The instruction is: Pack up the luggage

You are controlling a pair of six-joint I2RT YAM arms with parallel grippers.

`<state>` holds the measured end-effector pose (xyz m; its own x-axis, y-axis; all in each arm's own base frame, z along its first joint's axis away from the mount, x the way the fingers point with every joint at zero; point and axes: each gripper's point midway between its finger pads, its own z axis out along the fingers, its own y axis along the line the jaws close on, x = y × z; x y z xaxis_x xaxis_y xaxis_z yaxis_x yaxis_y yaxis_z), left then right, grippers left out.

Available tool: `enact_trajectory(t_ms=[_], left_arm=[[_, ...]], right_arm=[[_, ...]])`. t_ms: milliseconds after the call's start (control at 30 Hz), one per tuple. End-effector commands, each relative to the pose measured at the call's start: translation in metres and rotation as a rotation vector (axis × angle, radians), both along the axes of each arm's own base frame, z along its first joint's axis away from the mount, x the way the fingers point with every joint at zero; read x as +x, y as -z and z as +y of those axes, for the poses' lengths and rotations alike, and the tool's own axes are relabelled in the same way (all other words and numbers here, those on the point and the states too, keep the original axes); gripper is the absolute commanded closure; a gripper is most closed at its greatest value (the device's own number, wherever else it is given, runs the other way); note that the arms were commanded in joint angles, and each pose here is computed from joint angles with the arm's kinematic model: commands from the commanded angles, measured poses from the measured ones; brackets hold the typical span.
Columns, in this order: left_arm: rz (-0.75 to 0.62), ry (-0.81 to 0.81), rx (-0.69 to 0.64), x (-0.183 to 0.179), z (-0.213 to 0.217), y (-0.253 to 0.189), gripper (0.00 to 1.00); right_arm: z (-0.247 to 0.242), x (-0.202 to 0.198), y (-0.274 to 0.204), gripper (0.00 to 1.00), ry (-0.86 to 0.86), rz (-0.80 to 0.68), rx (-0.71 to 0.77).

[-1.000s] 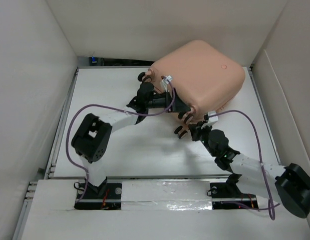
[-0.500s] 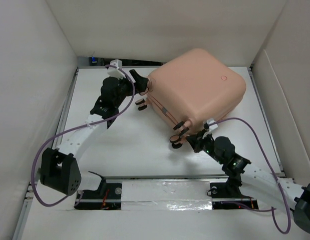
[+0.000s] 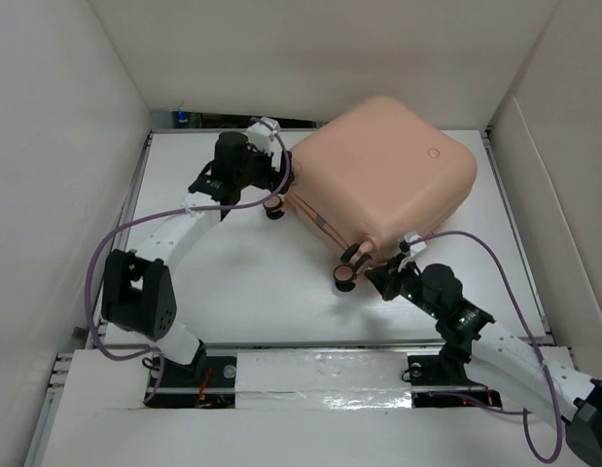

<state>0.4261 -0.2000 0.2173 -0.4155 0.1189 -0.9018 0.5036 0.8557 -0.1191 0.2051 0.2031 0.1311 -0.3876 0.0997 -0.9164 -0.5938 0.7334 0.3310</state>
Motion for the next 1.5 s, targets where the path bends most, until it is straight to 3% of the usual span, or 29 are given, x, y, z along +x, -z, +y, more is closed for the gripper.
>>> enact_trajectory(t_ms=[0,167,267,367,400,467,500,533,733,933,1033,1267,1433,1467], left_arm=[[-0.008,0.115,0.049,0.001,-0.014,-0.005,0.06],[0.039,0.113,0.142,0.012,-0.019,0.019,0.10],[0.047,0.128,0.161,0.013,-0.019,0.025,0.20],[0.047,0.165,0.142,0.012,-0.022,0.024,0.52],[0.047,0.178,0.134,0.011,-0.025,0.023,0.69],[0.045,0.195,0.103,0.011,-0.031,0.018,0.84],[0.043,0.191,0.089,0.011,-0.032,0.016,0.97],[0.049,0.198,0.067,0.006,-0.038,0.016,1.00],[0.102,0.199,-0.068,-0.025,-0.048,0.008,1.00],[0.155,0.244,-0.098,-0.117,-0.089,0.002,1.00],[0.149,0.273,-0.197,-0.161,-0.111,-0.007,1.00],[0.142,0.315,-0.426,-0.237,-0.131,-0.015,1.00],[0.110,0.361,-0.647,-0.253,-0.140,-0.037,1.00],[0.113,0.373,-0.663,-0.254,-0.143,-0.035,1.00]], right_arm=[[0.014,0.000,-0.070,1.00,-0.065,-0.172,0.155],[0.010,0.000,-0.070,1.00,-0.048,-0.171,0.150],[0.007,0.002,-0.069,1.00,-0.039,-0.167,0.143],[0.007,0.004,-0.069,1.00,-0.030,-0.165,0.141],[0.005,0.006,-0.068,1.00,-0.018,-0.163,0.138],[0.003,0.010,-0.069,1.00,-0.004,-0.159,0.134],[0.000,0.014,-0.070,1.00,0.010,-0.158,0.132],[-0.001,0.016,-0.070,1.00,0.015,-0.155,0.129],[-0.020,0.047,-0.108,1.00,0.077,-0.189,0.144],[-0.039,0.084,-0.150,1.00,0.051,-0.236,0.169],[-0.049,0.102,-0.165,1.00,0.048,-0.260,0.181],[-0.024,0.127,-0.125,1.00,-0.003,-0.129,0.159],[0.011,0.088,-0.093,1.00,0.016,-0.150,0.239],[0.010,0.087,-0.088,1.00,0.093,-0.170,0.265]])
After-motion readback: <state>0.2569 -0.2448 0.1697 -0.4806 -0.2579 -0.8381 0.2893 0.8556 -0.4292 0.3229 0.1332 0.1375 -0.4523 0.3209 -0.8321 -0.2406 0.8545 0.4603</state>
